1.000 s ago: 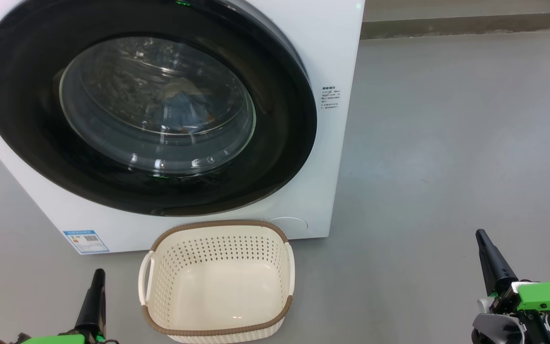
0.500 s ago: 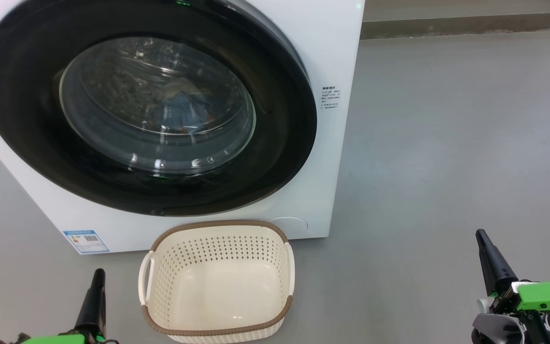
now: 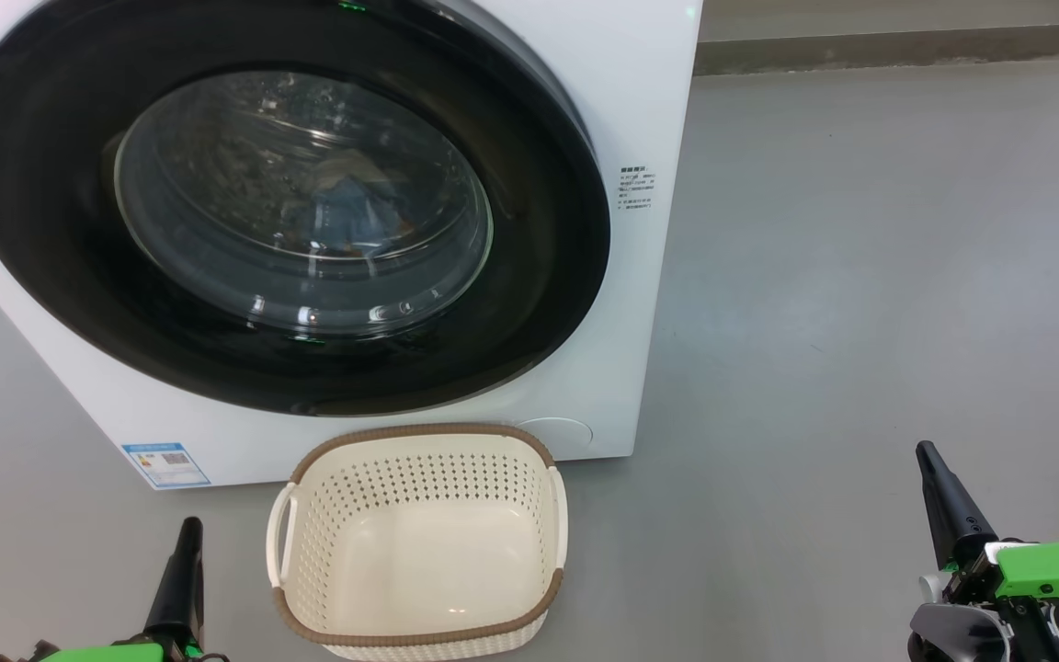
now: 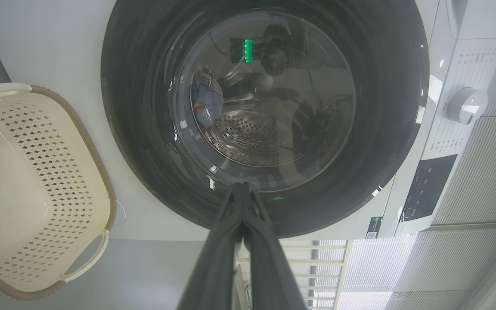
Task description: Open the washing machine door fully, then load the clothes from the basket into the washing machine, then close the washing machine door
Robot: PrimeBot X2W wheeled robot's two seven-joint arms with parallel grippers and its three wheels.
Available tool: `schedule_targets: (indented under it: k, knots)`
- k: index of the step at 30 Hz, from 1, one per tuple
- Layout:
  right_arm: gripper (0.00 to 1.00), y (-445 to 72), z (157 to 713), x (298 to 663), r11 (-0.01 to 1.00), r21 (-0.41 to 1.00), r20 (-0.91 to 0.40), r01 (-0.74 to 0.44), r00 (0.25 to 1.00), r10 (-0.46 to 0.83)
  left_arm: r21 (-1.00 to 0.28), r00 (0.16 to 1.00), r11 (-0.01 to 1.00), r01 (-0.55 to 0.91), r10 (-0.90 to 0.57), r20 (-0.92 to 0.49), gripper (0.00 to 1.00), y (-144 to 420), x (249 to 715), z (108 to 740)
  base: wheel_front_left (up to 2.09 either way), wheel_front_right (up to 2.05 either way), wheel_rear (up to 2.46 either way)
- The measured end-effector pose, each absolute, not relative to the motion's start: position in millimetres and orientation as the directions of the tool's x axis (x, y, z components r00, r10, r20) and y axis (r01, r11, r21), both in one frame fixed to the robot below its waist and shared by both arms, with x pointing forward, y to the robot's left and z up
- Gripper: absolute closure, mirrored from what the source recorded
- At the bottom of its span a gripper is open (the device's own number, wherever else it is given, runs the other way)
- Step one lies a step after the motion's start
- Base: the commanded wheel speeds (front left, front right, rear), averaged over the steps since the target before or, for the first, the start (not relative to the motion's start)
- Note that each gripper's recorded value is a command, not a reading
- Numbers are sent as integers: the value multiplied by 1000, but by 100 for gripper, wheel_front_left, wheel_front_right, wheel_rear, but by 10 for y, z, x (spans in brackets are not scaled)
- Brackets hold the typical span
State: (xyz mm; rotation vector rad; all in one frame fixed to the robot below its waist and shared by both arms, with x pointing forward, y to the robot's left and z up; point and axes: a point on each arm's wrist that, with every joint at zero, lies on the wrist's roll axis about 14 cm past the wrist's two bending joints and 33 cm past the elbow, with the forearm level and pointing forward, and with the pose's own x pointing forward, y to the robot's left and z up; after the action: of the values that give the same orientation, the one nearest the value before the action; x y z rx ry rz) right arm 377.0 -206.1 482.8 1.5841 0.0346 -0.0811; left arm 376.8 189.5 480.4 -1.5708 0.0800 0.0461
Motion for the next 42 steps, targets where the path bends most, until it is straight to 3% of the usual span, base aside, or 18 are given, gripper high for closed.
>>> schedule_targets:
  k: [42]
  knots:
    - [100,-2062,4828,3769,-16,997,-74,73,997,-29,-997,997,0,-80,-22,-80,100,1895,3769,4805,0,0,0]
